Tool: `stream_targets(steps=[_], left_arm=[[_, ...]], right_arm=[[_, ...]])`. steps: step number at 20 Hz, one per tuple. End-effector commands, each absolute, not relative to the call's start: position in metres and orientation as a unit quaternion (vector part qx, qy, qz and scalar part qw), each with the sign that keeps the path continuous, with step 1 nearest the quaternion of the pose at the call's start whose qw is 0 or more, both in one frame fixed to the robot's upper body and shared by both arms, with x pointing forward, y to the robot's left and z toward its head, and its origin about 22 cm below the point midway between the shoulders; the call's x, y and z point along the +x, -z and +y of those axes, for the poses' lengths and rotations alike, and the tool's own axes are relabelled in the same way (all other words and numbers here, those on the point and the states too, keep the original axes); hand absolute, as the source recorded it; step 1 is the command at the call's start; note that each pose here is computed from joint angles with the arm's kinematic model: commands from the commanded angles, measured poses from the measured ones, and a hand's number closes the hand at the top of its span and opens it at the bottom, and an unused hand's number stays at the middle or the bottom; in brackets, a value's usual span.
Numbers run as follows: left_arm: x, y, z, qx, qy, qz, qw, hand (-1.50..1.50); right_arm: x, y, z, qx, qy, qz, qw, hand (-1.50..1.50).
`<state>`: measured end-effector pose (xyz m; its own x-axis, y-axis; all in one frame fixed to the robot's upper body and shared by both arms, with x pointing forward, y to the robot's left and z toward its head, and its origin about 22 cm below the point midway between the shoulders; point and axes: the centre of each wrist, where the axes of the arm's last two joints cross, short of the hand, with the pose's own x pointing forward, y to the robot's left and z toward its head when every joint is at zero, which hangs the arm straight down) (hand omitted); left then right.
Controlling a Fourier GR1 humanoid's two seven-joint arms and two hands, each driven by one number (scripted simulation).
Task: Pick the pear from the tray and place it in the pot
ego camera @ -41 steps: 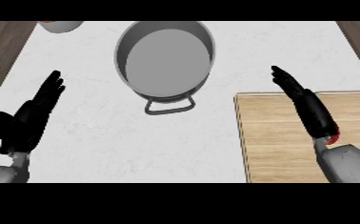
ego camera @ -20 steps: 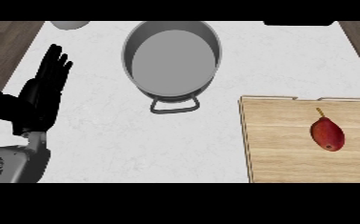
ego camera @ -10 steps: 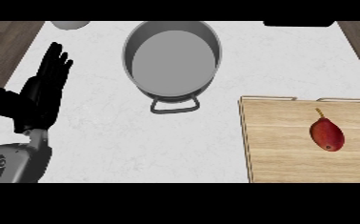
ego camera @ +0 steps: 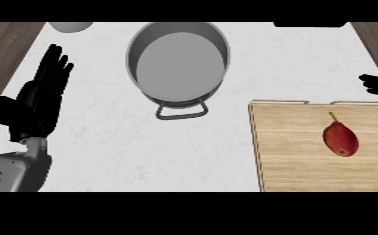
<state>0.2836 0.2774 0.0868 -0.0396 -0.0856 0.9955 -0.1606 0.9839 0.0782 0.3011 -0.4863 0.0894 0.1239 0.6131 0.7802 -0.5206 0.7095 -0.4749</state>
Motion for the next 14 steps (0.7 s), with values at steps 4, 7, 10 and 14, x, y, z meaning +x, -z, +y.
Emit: stream_targets(steps=[4, 7, 10, 14], left_arm=[[0.293, -0.082, 0.300, 0.090, -0.036, -0.724, 0.683, 0.00], [0.271, -0.070, 0.269, 0.093, -0.029, -0.722, 0.685, 0.00], [0.285, -0.081, 0.277, 0.083, -0.030, -0.718, 0.691, 0.00], [0.290, -0.095, 0.293, 0.098, -0.036, -0.721, 0.685, 0.00]], right_arm=[[0.307, -0.084, -0.467, -0.011, -0.397, -0.529, 0.750, -1.50], [0.312, -0.093, -0.455, -0.030, -0.402, -0.515, 0.756, -1.50], [0.304, -0.068, -0.448, -0.058, -0.407, -0.491, 0.768, -1.50], [0.305, -0.058, -0.449, -0.057, -0.420, -0.483, 0.766, -1.50]])
